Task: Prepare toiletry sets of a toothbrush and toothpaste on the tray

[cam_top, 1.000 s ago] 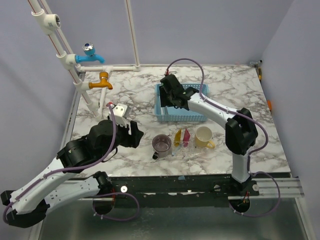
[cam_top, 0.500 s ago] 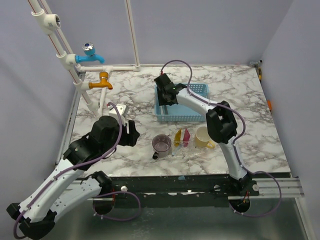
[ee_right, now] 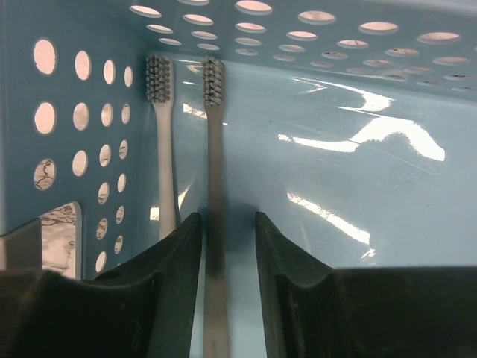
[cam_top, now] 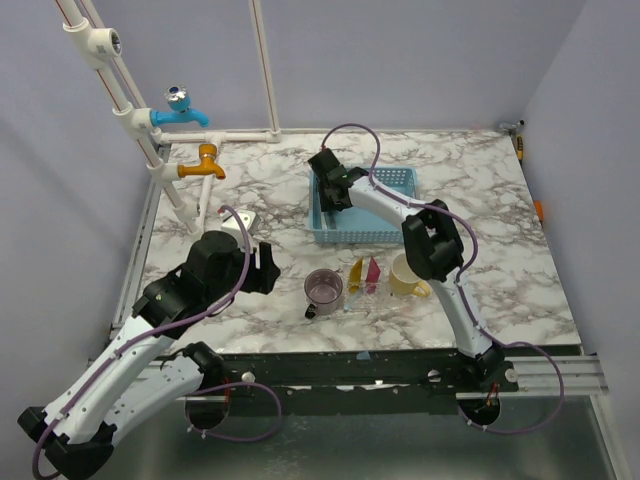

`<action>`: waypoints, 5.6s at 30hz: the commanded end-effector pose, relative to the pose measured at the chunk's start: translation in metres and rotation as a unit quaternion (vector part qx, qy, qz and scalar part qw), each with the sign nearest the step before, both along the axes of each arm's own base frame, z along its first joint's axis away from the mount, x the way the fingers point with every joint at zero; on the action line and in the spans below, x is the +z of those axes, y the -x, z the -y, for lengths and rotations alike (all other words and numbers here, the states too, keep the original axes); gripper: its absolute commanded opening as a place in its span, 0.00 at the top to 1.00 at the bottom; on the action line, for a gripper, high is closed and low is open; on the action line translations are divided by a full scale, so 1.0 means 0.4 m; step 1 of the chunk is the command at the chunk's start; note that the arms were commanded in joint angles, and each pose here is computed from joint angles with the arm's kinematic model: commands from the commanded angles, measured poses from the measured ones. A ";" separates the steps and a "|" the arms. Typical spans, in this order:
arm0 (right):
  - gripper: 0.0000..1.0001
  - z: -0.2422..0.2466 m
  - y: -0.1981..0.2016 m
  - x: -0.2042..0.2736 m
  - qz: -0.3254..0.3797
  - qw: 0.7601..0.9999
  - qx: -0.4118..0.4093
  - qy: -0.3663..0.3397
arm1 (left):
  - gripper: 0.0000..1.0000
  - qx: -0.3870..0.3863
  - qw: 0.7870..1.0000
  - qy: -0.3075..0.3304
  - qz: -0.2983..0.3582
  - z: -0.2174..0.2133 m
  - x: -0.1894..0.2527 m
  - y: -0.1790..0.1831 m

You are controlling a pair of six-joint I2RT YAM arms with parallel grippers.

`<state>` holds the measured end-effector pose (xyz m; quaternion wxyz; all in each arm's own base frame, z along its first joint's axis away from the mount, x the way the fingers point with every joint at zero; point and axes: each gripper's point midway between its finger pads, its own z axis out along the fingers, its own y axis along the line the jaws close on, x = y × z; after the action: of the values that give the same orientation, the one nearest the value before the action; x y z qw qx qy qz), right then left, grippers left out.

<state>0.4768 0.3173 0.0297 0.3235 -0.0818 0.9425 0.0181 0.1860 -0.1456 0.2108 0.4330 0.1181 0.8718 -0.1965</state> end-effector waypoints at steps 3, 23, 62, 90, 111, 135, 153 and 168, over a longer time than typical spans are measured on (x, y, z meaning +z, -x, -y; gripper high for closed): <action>0.71 0.017 0.014 -0.048 -0.024 0.999 0.009 0.021 | 0.33 -0.009 1.000 0.007 0.008 0.003 0.008 0.000; 1.00 0.014 0.010 0.072 0.023 1.000 -0.002 -0.018 | 0.34 -0.002 1.000 0.004 0.007 -0.004 0.002 -0.003; 0.99 0.021 0.393 0.601 0.145 0.919 0.200 -0.307 | 0.34 -0.065 0.994 0.085 0.031 0.050 0.074 0.045; 0.99 -0.003 0.698 0.734 0.151 0.786 0.165 -0.577 | 0.35 -0.244 0.888 0.383 -0.072 0.240 0.194 0.213; 0.99 -0.118 0.741 0.767 0.113 0.724 0.148 -0.664 | 0.44 -0.289 0.851 0.430 -0.088 0.252 0.200 0.254; 0.99 -0.134 0.794 0.759 0.111 0.699 0.176 -0.685 | 0.67 -0.316 0.833 0.444 -0.091 0.247 0.222 0.285; 0.97 -0.125 0.822 0.762 0.127 0.701 0.197 -0.674 | 1.00 -0.305 0.841 0.437 -0.091 0.245 0.219 0.278; 0.47 -0.118 0.809 0.724 0.131 0.809 0.234 -0.523 | 1.00 -0.293 0.879 0.366 -0.085 0.215 0.160 0.290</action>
<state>0.1513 0.3673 0.3340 0.4130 -0.0760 0.6456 0.6378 0.0738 -0.2395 0.2799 0.2764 0.1614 0.6794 -0.6603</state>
